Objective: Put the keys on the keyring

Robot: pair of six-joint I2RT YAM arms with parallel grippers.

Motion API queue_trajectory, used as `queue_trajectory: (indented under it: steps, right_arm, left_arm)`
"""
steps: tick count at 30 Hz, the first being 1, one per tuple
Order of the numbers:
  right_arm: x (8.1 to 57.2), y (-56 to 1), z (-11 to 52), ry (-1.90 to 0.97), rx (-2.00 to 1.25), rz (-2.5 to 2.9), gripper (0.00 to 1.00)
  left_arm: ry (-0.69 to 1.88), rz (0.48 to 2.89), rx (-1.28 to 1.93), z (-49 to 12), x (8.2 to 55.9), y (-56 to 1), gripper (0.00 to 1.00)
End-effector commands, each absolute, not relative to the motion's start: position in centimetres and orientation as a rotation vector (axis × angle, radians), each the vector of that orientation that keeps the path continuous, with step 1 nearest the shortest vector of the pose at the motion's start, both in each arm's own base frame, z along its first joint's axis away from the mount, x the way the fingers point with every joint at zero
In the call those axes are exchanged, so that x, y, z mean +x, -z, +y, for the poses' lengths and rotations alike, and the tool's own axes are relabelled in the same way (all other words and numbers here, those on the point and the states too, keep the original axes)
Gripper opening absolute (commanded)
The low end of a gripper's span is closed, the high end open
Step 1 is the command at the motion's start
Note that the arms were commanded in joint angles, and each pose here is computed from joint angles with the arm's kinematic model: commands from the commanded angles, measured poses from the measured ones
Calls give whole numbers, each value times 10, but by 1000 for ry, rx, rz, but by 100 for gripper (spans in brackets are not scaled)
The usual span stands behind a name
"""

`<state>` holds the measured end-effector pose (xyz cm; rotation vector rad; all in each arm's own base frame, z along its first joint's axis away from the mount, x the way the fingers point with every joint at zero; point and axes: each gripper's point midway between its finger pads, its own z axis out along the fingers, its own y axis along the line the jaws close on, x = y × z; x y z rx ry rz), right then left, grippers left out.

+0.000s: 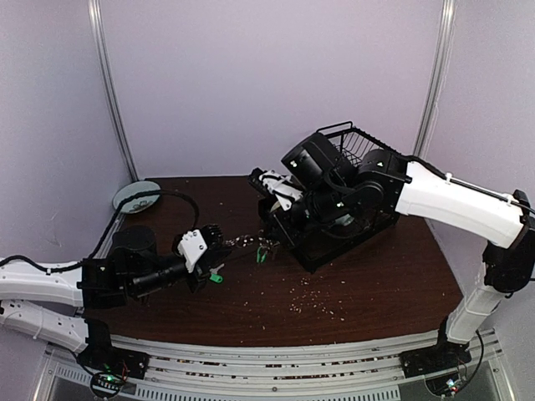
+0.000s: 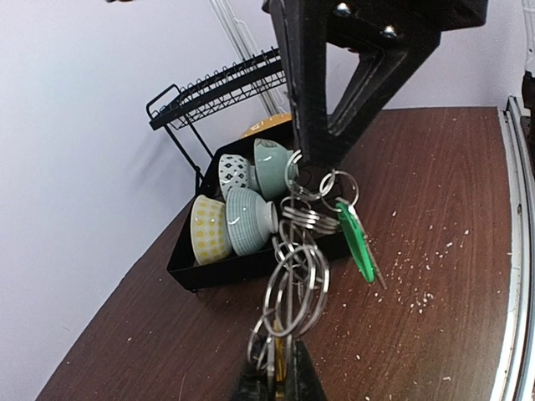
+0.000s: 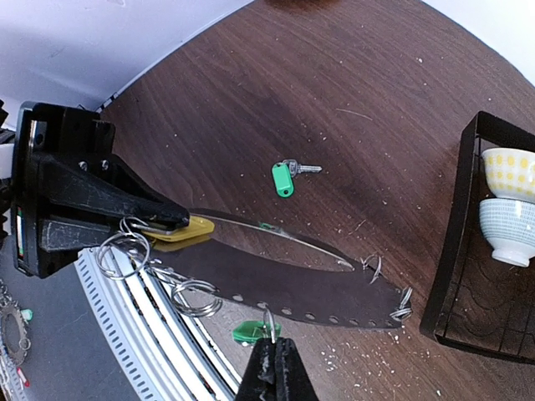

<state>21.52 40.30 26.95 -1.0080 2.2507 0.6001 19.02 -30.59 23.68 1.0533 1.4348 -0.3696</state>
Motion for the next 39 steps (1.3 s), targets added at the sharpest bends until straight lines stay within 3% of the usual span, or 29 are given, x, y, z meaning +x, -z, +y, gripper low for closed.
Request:
queue_trajectory:
  steps: [1, 4, 5, 7, 10, 12, 14, 18, 21, 23, 26, 31, 34, 37, 39]
  right_arm:
    - [203, -261, 378, -600, -1009, 2350, 0]
    - [206, -264, 377, -667, -956, 2359, 0]
    - [209, -263, 377, -691, -922, 2358, 0]
    - [214, -262, 378, -730, -850, 2352, 0]
    - [216, -259, 383, -790, -774, 2344, 0]
    - [220, -263, 384, -815, -731, 2325, 0]
    - [225, -268, 385, -824, -676, 2302, 0]
    - [233, -276, 389, -855, -596, 2267, 0]
    - [238, -281, 392, -891, -532, 2248, 0]
    - [240, -283, 394, -911, -491, 2238, 0]
    - [245, -286, 395, -915, -449, 2225, 0]
    - [254, -303, 394, -948, -348, 2157, 0]
    - [258, -310, 395, -976, -307, 2119, 0]
    - [256, -313, 401, -1005, -321, 2113, 0]
    - [253, -313, 402, -1014, -334, 2115, 0]
  left_arm:
    - [253, 1368, 984, -296, 202, -263, 0]
    - [196, 1419, 966, -293, 210, -251, 0]
    - [193, 1434, 952, -293, 212, -248, 5]
    - [224, 1455, 920, -294, 213, -246, 30]
    - [347, 1434, 911, -298, 201, -250, 53]
    - [426, 1408, 930, -300, 190, -253, 67]
    - [456, 1401, 900, -292, 185, -259, 70]
    - [493, 1383, 786, -273, 184, -283, 67]
    - [648, 1357, 763, -282, 171, -304, 41]
    - [786, 1331, 778, -297, 154, -314, 30]
    - [918, 1241, 801, -323, 127, -331, 28]
    - [917, 1355, 844, -375, 133, -309, 18]
    - [944, 1329, 908, -396, 123, -302, 19]
    - [809, 1398, 858, -397, 145, -286, 20]
    - [692, 1436, 778, -384, 165, -281, 27]
